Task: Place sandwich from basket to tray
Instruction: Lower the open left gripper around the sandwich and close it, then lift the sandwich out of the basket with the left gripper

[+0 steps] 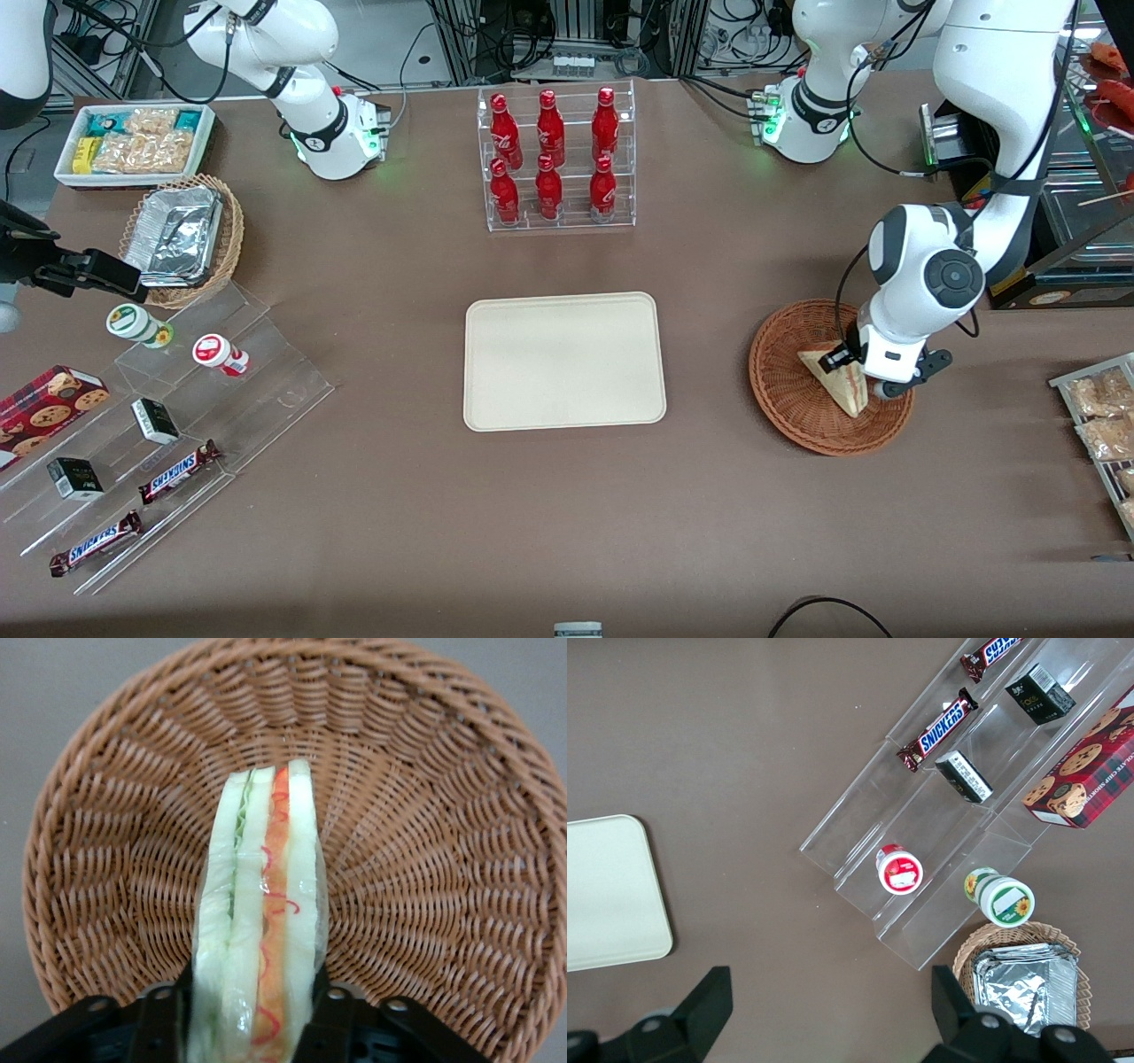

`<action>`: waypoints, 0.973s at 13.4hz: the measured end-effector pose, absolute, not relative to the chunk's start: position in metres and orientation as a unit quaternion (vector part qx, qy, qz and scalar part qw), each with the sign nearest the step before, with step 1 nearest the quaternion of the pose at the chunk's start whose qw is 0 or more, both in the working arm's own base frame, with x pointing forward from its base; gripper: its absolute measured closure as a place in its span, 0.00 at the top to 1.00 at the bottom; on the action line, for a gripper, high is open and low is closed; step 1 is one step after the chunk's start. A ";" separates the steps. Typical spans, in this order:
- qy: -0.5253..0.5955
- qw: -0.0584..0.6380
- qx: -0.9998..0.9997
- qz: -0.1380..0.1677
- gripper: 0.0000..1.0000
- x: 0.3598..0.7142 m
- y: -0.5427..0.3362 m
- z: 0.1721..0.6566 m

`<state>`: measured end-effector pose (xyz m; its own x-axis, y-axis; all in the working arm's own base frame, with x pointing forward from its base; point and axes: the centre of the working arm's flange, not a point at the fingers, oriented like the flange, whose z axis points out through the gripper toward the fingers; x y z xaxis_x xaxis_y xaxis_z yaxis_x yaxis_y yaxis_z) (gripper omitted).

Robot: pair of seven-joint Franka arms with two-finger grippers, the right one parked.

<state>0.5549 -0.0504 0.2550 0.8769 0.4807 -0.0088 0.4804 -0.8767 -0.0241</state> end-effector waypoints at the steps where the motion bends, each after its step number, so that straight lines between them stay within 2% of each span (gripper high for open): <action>1: -0.249 0.014 -0.968 0.013 0.36 0.559 -0.050 0.263; 4: -0.238 0.024 -0.970 0.031 0.28 0.571 -0.064 0.308; 6: -0.219 0.021 -0.975 0.024 0.18 0.575 -0.089 0.341; 7: -0.208 0.020 -0.978 0.021 0.16 0.574 -0.103 0.356; 10: -0.171 0.015 -0.985 0.015 0.16 0.572 -0.157 0.392; 13: -0.123 0.004 -0.992 0.000 0.16 0.565 -0.222 0.409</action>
